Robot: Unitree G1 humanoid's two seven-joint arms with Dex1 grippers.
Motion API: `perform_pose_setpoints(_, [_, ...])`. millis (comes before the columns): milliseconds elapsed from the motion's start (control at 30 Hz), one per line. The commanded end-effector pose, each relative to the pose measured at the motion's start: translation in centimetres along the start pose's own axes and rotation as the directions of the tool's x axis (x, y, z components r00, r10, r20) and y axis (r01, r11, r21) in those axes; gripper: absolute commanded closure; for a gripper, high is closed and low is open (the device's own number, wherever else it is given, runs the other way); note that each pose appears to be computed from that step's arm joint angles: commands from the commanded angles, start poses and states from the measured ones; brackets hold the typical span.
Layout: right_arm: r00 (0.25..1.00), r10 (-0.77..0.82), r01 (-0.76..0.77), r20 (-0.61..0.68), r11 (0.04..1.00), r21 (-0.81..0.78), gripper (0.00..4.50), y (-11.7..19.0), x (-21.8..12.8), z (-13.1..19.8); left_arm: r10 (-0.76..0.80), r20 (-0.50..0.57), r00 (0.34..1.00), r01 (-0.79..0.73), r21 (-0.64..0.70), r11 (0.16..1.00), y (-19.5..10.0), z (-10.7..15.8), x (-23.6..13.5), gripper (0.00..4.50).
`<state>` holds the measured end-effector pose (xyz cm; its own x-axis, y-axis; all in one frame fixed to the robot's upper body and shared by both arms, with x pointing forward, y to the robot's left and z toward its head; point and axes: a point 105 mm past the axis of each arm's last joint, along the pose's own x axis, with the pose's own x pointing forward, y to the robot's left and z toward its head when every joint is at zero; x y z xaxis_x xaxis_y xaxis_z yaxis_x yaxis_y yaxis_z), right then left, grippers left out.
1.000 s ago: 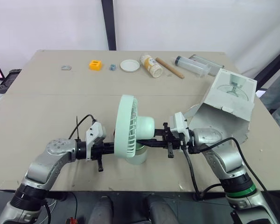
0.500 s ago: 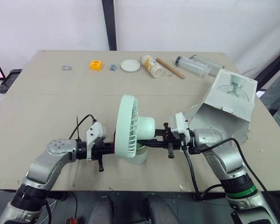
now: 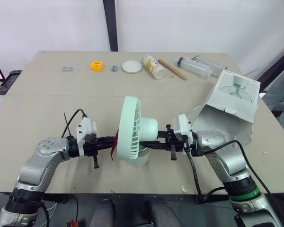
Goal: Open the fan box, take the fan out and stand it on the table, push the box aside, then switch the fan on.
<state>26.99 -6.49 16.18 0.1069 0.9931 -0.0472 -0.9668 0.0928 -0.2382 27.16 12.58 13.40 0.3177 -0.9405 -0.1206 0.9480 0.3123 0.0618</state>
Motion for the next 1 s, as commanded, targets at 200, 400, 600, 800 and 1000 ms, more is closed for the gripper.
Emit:
perform_pose_setpoints(200, [0.997,-0.066,0.067,0.027,0.997,-0.026,4.12,-3.9,-0.9,2.5,0.03,-0.001,1.0,-0.03,0.033,0.999,0.8,0.4,-0.8,4.46])
perform_pose_setpoints(400, [0.997,-0.044,0.046,0.063,0.998,-0.036,4.12,-6.3,-0.9,4.0,0.042,0.016,0.999,-0.042,0.032,0.999,1.4,0.7,-0.5,4.46])
perform_pose_setpoints(600, [0.998,-0.028,0.031,0.052,0.998,-0.055,4.12,-9.9,-0.7,4.6,0.065,0.045,0.997,-0.066,0.021,0.998,2.0,1.2,-0.4,4.46])
perform_pose_setpoints(800, [1.0,-0.013,0.013,0.013,0.998,-0.056,4.12,-12.2,-0.1,4.2,0.127,0.077,0.989,-0.128,0.007,0.992,2.5,1.8,-0.9,4.46])
perform_pose_setpoints(1000, [1.0,0.01,-0.011,-0.025,0.999,-0.033,4.12,-12.5,0.1,2.6,0.195,0.118,0.974,-0.199,0.019,0.98,3.1,2.3,-1.3,4.46])
